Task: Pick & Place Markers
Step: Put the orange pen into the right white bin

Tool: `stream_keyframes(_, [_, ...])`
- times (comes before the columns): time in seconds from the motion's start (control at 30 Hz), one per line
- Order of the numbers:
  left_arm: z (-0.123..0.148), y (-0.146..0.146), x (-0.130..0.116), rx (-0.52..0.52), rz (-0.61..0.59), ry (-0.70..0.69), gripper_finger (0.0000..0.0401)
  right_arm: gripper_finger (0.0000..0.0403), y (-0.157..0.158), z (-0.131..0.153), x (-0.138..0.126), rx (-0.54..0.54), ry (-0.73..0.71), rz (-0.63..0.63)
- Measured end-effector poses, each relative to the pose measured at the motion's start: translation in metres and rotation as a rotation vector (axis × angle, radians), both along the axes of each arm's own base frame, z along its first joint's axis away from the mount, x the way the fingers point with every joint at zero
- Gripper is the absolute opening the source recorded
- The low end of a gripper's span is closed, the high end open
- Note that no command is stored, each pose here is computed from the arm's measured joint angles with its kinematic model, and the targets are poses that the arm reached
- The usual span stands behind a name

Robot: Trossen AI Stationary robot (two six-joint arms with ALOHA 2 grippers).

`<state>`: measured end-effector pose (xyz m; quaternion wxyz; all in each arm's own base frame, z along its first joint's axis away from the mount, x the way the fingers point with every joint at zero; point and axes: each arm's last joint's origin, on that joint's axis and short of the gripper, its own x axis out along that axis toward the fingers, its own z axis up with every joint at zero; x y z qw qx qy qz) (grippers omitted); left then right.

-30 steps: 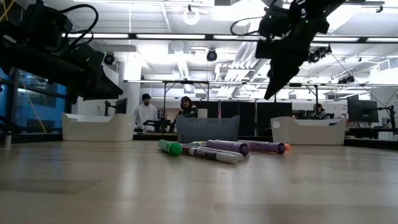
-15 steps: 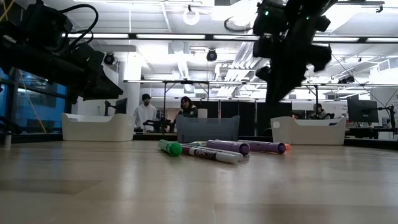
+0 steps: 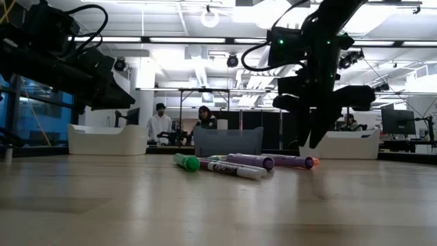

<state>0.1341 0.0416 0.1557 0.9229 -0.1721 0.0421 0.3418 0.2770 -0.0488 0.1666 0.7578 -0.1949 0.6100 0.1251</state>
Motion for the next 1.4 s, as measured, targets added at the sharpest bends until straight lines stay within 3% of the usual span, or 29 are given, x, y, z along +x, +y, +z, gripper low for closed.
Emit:
stream_keyframes(0.5, [0.0001, 0.0, 0.0, 0.0, 0.0, 0.0, 0.0131, 0.0109, 0.0095, 0.001, 0.0053, -0.016, -0.038, 0.038])
stream_keyframes(0.93, [0.0, 0.0, 0.0, 0.0, 0.0, 0.001, 0.0131, 0.0181, 0.0095, 0.0013, 0.0069, -0.029, -0.051, 0.104])
stream_keyframes(1.4, [0.0, 0.0, 0.0, 0.0, 0.0, 0.0, 0.0131, 0.0182, 0.0101, -0.0066, 0.0105, 0.012, -0.045, 0.118])
